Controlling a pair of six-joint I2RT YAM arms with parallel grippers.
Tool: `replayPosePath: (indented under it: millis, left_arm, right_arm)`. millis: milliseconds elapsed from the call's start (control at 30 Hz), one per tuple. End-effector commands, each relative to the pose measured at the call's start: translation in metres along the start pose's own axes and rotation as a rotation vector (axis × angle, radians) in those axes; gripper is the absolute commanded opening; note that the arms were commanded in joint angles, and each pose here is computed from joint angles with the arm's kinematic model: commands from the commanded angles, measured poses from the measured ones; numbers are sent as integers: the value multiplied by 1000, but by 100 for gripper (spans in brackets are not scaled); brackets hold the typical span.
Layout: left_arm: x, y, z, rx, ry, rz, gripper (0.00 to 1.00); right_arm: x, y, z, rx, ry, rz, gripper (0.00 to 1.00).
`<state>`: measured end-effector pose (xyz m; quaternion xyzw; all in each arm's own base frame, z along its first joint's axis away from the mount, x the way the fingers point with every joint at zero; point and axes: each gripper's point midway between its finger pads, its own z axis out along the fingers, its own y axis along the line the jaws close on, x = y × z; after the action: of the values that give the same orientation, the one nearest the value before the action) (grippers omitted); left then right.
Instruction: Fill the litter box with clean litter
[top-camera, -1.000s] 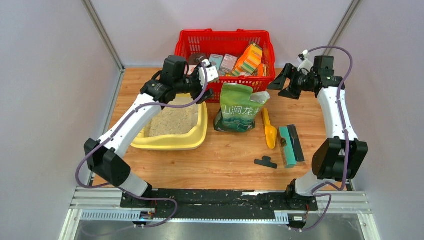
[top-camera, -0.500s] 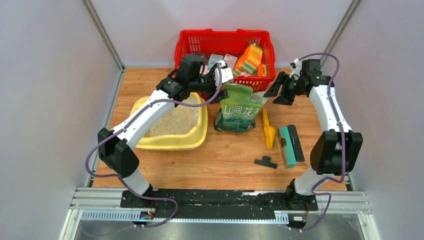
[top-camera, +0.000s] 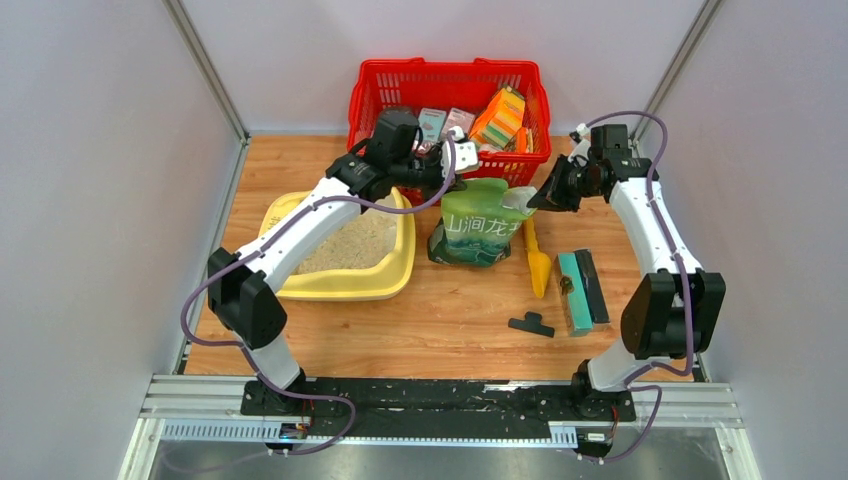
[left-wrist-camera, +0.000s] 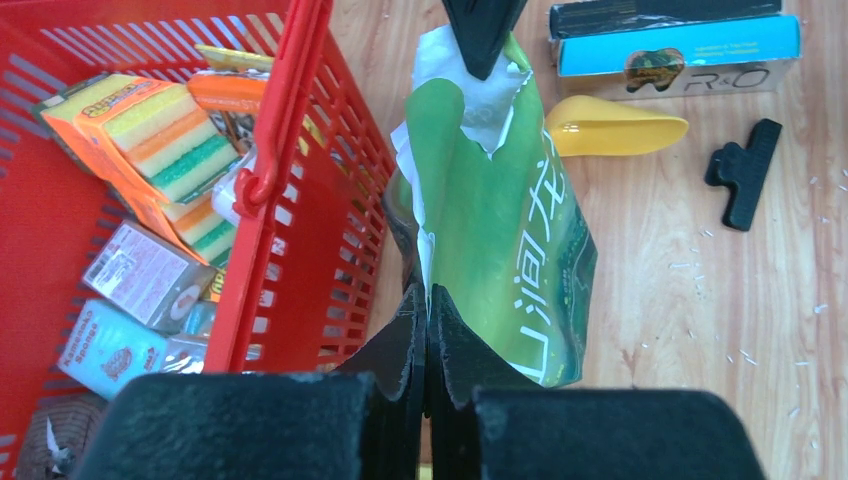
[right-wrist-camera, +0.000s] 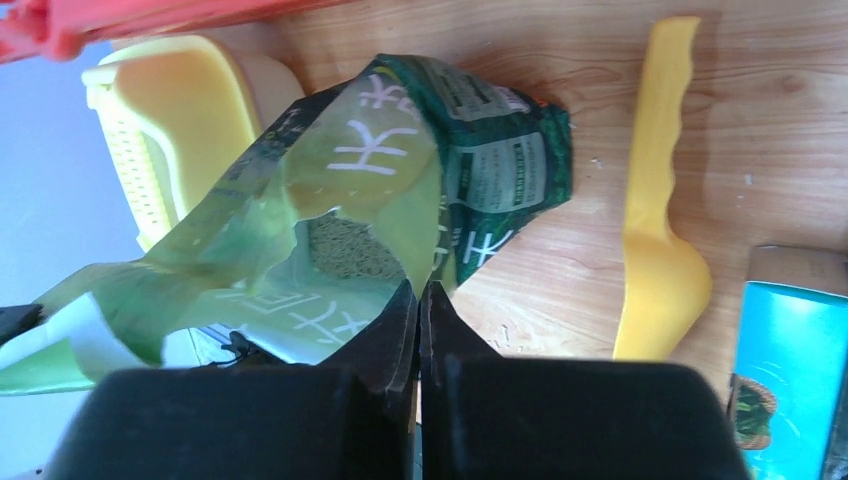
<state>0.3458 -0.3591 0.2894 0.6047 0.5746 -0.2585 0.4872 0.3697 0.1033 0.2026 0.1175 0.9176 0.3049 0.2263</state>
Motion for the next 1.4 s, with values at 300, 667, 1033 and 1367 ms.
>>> replayPosePath:
  millis: [300,667,1033,1367]
  left_arm:
    - [-46,-33,-58,7,-109,13,0]
    - [-51,-39,-68,-15,-130,7,0]
    - [-37,-37,-58,-24,-111,-39,0]
    - [-36,-35,-57,-34,-109,-70,0]
  right_arm:
    - [34,65,-43,-189,-11,-252,0]
    - [50,75,-55,-258,-10,-365,0]
    - [26,80,-90,-464,-97,-396,71]
    - [91,32,-82,-460,-114,-1002,80]
